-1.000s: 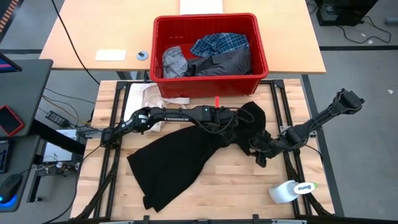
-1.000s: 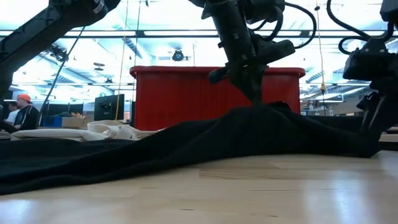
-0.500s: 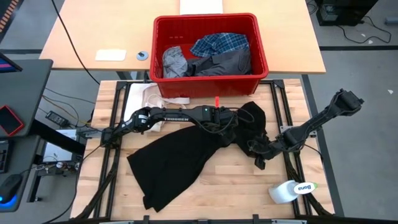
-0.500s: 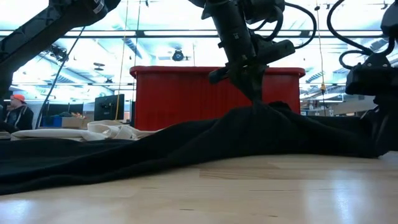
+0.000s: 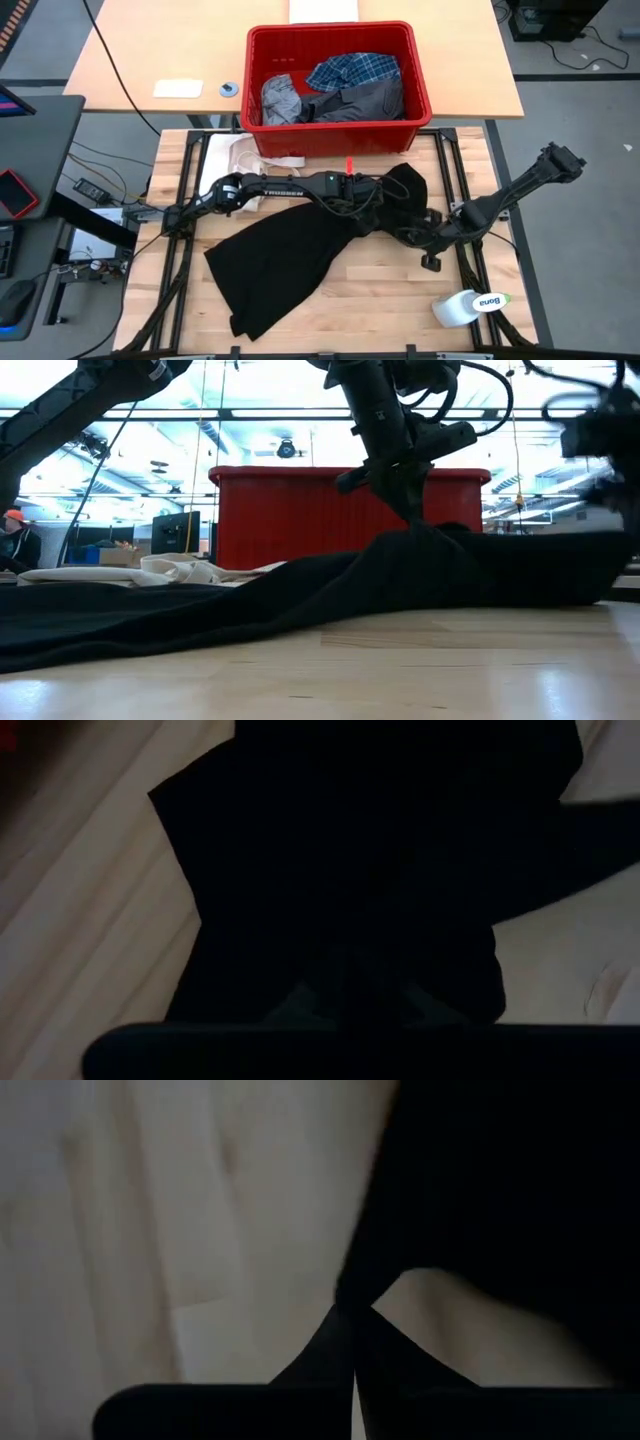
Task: Fold Laundry from Bin
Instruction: Fold the black shirt
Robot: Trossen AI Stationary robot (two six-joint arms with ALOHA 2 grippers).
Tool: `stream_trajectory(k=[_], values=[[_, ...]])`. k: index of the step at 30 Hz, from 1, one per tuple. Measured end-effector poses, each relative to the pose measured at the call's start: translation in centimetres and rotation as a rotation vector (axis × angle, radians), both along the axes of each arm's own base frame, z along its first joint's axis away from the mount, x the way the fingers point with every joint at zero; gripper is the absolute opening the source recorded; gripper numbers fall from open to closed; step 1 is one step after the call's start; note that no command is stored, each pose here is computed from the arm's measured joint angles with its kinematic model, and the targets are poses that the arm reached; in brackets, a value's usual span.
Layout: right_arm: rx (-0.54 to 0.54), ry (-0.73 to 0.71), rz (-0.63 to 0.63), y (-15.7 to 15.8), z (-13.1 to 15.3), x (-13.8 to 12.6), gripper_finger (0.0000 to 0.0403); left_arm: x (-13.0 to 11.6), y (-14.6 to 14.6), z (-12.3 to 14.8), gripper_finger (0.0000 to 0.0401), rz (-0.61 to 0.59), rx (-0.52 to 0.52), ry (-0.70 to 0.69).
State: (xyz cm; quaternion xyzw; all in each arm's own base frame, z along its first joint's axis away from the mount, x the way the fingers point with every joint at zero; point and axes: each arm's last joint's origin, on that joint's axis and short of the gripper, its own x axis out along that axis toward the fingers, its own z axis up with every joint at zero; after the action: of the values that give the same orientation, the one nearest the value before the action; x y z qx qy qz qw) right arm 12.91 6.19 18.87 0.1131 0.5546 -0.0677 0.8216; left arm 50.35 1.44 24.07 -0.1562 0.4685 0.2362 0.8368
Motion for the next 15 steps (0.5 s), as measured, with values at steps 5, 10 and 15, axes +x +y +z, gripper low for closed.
stream_trajectory(k=[5, 10, 15], values=[[-0.182, -0.024, -0.047, -1.2, 3.7, 0.4, 0.0005, 0.9, -0.7, 0.5, 0.0012, -0.013, 0.001, -0.102], [-0.332, -0.022, -0.168, -3.0, 5.6, 0.4, 0.0004, 0.8, -2.4, 0.5, 0.0012, -0.042, -0.004, -0.097], [-0.459, -0.025, -0.219, -4.6, 5.7, 1.0, 0.0004, -0.4, -4.0, -0.1, 0.0012, 0.028, 0.036, 0.011]])
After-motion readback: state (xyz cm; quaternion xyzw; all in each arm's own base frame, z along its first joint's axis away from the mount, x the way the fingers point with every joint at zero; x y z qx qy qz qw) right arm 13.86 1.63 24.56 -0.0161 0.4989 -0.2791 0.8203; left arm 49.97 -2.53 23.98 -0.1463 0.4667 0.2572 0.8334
